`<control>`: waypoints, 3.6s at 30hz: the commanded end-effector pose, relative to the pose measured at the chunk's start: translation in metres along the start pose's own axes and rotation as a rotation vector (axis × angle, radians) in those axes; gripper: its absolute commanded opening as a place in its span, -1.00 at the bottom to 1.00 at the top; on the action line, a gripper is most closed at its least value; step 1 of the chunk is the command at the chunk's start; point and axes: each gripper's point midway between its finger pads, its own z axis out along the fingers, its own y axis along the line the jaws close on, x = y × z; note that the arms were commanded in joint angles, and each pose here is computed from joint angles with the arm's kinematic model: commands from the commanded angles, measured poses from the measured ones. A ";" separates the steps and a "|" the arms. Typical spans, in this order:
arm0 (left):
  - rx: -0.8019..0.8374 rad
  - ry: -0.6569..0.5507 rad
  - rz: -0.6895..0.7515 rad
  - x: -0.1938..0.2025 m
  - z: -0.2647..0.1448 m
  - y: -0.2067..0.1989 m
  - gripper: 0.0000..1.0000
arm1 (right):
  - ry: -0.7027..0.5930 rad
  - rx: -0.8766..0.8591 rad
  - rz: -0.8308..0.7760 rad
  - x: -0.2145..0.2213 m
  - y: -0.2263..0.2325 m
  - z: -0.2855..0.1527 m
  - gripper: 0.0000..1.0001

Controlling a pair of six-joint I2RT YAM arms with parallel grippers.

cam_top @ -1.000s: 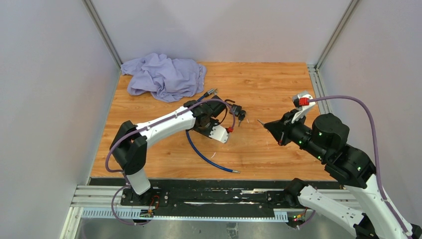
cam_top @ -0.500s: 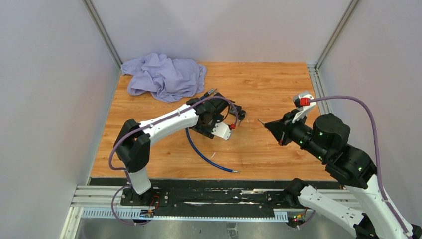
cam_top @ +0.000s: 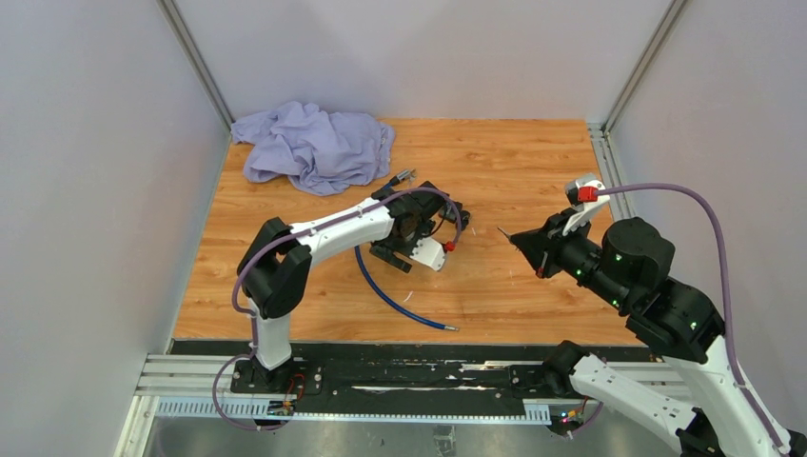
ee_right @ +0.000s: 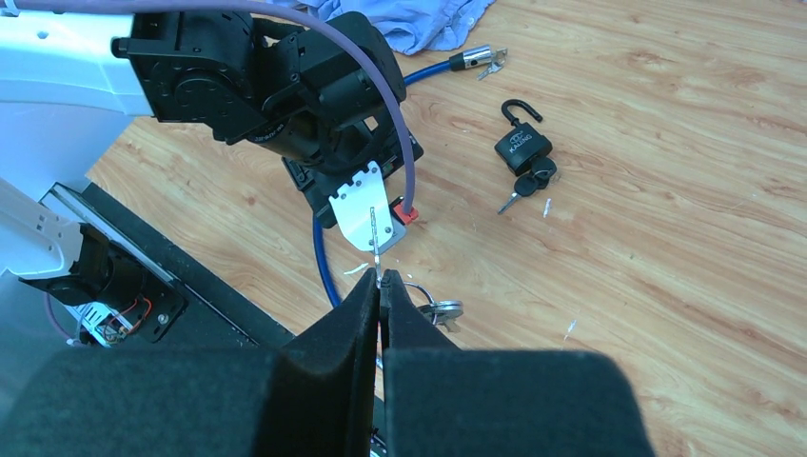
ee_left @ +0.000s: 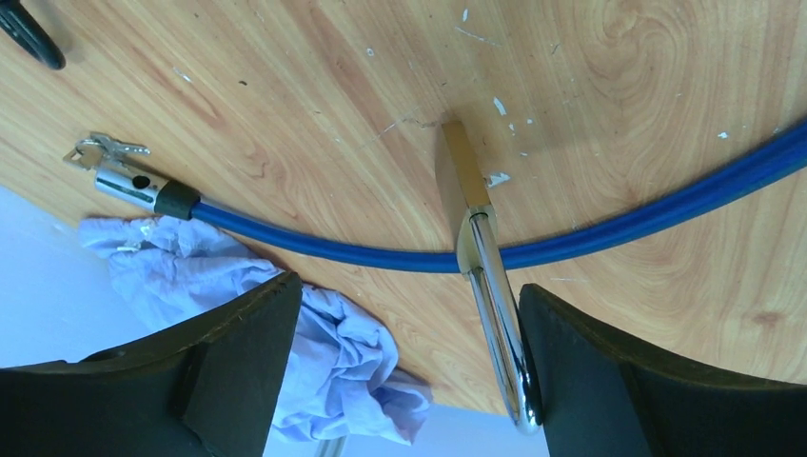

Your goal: Unlock with the key

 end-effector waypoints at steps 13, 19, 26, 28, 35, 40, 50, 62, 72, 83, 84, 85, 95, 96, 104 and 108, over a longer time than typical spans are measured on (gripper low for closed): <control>-0.018 -0.022 0.069 -0.005 -0.013 0.021 0.63 | -0.030 0.028 0.003 -0.009 -0.005 -0.005 -0.99; 0.015 -0.021 0.080 -0.004 -0.009 0.014 0.63 | -0.031 0.032 0.005 -0.009 -0.006 -0.006 -0.99; 0.019 -0.034 0.076 -0.007 -0.008 0.016 0.61 | -0.031 0.033 0.003 -0.009 -0.006 -0.006 -0.99; 0.025 -0.037 0.079 -0.008 -0.006 0.015 0.61 | -0.032 0.036 0.002 -0.010 -0.006 -0.006 -0.99; 0.049 -0.040 0.101 -0.013 0.006 0.016 0.57 | -0.037 0.043 0.000 -0.010 -0.008 -0.008 -0.99; 0.047 -0.020 0.064 -0.012 0.023 0.031 0.54 | -0.035 0.048 0.000 -0.012 -0.009 -0.010 -0.99; 0.068 -0.016 0.197 0.033 0.032 0.043 0.52 | -0.016 0.068 -0.007 -0.008 -0.013 -0.009 -0.99; 0.095 -0.071 0.253 0.023 0.069 0.043 0.32 | 0.005 0.098 0.000 -0.003 -0.018 -0.007 -0.99; 0.172 -0.163 0.106 0.007 0.071 -0.004 0.26 | 0.013 0.101 0.002 -0.001 -0.018 -0.004 -0.99; 0.288 -0.253 -0.195 -0.016 0.046 -0.034 0.19 | 0.022 0.094 0.006 0.002 -0.017 -0.002 -0.99; 0.312 -0.259 -0.232 -0.019 0.042 -0.036 0.21 | 0.023 0.093 0.007 0.002 -0.016 -0.002 -0.99; 0.334 -0.264 -0.259 -0.021 0.039 -0.039 0.23 | 0.023 0.093 0.007 0.003 -0.016 -0.002 -0.99; 0.303 -0.201 -0.244 -0.007 0.047 -0.046 0.37 | 0.006 0.087 0.017 0.000 -0.015 -0.006 -0.99; 0.292 -0.203 -0.239 -0.008 0.048 -0.046 0.39 | 0.001 0.088 0.020 -0.001 -0.016 -0.007 -0.99; 0.145 -0.137 -0.339 -0.005 0.063 -0.025 0.26 | 0.006 0.091 0.026 0.002 -0.016 -0.007 -0.99; 0.141 -0.160 -0.550 -0.013 0.057 -0.012 0.18 | 0.015 0.098 0.014 0.002 -0.017 -0.004 -0.99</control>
